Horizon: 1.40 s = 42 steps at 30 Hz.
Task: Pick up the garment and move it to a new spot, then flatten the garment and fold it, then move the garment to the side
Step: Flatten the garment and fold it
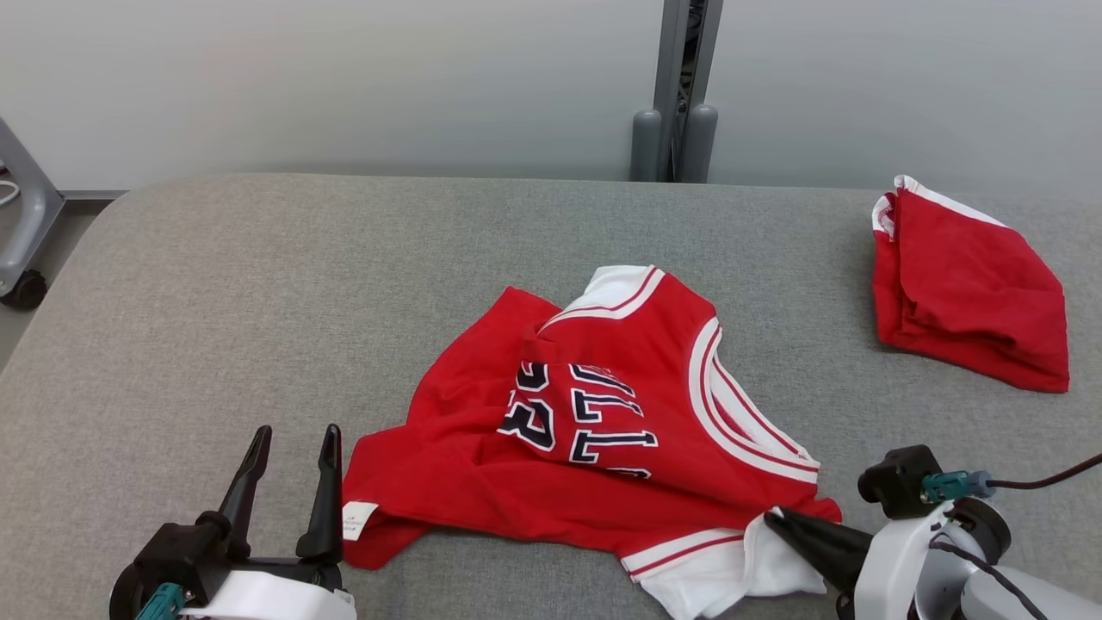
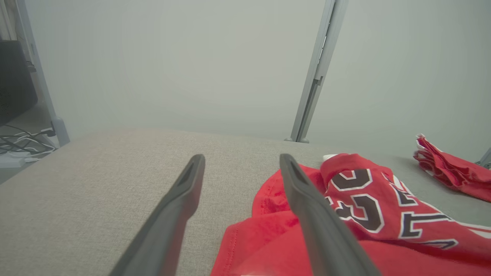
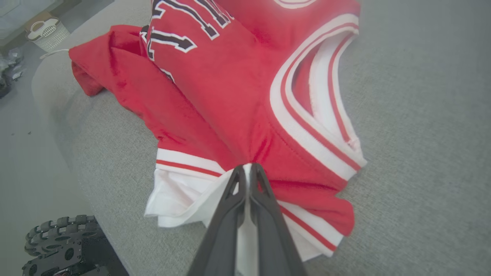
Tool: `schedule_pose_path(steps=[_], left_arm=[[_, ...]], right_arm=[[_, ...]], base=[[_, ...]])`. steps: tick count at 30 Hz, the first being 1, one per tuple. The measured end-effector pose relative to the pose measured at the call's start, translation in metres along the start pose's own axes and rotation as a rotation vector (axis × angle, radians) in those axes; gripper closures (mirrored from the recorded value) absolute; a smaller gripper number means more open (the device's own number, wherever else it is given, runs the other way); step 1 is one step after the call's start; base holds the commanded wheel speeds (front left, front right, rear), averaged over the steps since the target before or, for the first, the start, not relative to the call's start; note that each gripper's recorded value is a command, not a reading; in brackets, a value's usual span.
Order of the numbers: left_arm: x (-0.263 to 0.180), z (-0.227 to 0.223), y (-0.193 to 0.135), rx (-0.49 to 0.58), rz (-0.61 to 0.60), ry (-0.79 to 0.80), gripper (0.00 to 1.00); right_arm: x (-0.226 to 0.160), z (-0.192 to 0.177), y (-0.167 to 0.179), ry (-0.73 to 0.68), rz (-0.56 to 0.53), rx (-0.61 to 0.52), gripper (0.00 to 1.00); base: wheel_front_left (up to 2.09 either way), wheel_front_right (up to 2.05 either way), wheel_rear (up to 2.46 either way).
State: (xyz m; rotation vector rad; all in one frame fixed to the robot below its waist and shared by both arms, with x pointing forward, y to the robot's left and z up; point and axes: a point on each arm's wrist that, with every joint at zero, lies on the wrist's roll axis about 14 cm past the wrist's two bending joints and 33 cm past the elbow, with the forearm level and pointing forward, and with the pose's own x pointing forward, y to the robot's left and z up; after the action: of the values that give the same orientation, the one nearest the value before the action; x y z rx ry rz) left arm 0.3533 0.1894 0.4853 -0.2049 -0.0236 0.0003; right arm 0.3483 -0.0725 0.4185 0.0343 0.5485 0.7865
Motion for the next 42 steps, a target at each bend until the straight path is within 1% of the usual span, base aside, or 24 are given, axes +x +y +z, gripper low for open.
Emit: schedule_pose_path(steps=[1,3,4,5,7,8,9,11,12,14,15,16,18,20,22,23,27,31,36,42], left_arm=[[0.0,0.0,0.0,0.0,-0.001,0.0,0.0],[0.001,0.0,-0.001,0.0,-0.004,0.001,0.0],[0.001,0.0,-0.001,0.001,-0.005,0.001,0.0],[0.001,0.0,-0.002,0.002,-0.006,0.001,0.0],[0.001,0.0,-0.002,0.002,-0.008,0.0,0.0],[0.001,0.0,-0.002,0.002,-0.009,0.0,0.0],[0.001,0.0,-0.003,0.002,-0.01,-0.001,0.0],[0.001,0.0,-0.003,0.002,-0.011,-0.001,0.0],[0.001,0.0,-0.003,0.002,-0.012,-0.001,0.0],[0.001,0.0,-0.003,0.002,-0.012,-0.001,0.0],[0.001,0.0,-0.003,0.002,-0.012,-0.001,0.0],[0.001,0.0,-0.004,0.002,-0.012,-0.001,0.0],[0.001,0.001,-0.004,0.001,-0.013,-0.002,0.0],[0.001,0.001,-0.003,0.001,-0.013,-0.002,0.0],[0.0,0.0,-0.004,0.003,-0.013,-0.001,0.0],[0.0,0.0,-0.004,0.004,-0.014,-0.001,0.0],[0.0,0.0,-0.005,0.003,-0.017,0.0,0.0],[0.0,0.001,-0.006,0.005,-0.022,-0.003,0.0],[0.0,0.001,-0.005,0.012,-0.02,-0.004,0.0],[-0.003,0.007,0.0,0.023,-0.006,-0.02,0.0]], right_arm=[[-0.001,-0.001,0.002,0.002,0.004,0.012,0.63],[-0.003,-0.006,0.001,0.018,0.003,0.02,0.48],[-0.004,-0.006,0.0,0.017,-0.001,0.029,0.39],[-0.005,-0.008,-0.001,0.022,-0.004,0.036,0.35],[-0.007,-0.009,-0.001,0.029,-0.004,0.041,0.29],[-0.008,-0.009,0.0,0.029,-0.004,0.042,0.3],[-0.009,-0.01,-0.001,0.037,-0.005,0.046,0.35],[-0.011,-0.014,-0.001,0.053,-0.007,0.052,0.4],[-0.012,-0.017,-0.001,0.067,-0.006,0.061,0.51],[-0.014,-0.025,0.002,0.107,0.002,0.087,0.52],[-0.015,-0.027,0.003,0.122,0.005,0.101,0.51],[-0.016,-0.029,0.003,0.133,0.006,0.112,0.45],[-0.021,-0.033,0.002,0.163,0.003,0.134,0.47],[-0.025,-0.035,0.0,0.177,0.0,0.151,0.3],[-0.028,-0.031,0.0,0.17,0.003,0.166,0.06],[-0.029,-0.027,-0.001,0.155,0.001,0.173,0.0],[-0.035,-0.004,-0.003,0.057,0.0,0.212,0.0],[-0.036,0.019,-0.005,-0.052,-0.004,0.211,0.0],[-0.032,0.023,-0.017,-0.1,-0.051,0.146,0.0],[-0.024,0.04,-0.027,-0.24,-0.11,0.07,0.0]], base=[[0.0,0.0,0.0],[0.0,0.0,0.0],[0.0,0.0,0.0],[0.0,0.0,0.0],[0.0,0.0,0.0],[0.0,0.0,0.0],[0.0,0.0,0.0],[0.0,0.0,0.0],[0.0,0.0,0.0],[0.0,0.0,0.0],[0.0,0.0,0.0],[0.0,0.0,0.0],[0.0,0.0,0.0],[0.0,0.0,0.0],[0.0,0.0,0.0],[0.0,0.0,0.0],[0.0,0.0,0.0],[0.0,0.0,0.0],[0.0,0.0,0.0],[0.0,0.0,0.0]])
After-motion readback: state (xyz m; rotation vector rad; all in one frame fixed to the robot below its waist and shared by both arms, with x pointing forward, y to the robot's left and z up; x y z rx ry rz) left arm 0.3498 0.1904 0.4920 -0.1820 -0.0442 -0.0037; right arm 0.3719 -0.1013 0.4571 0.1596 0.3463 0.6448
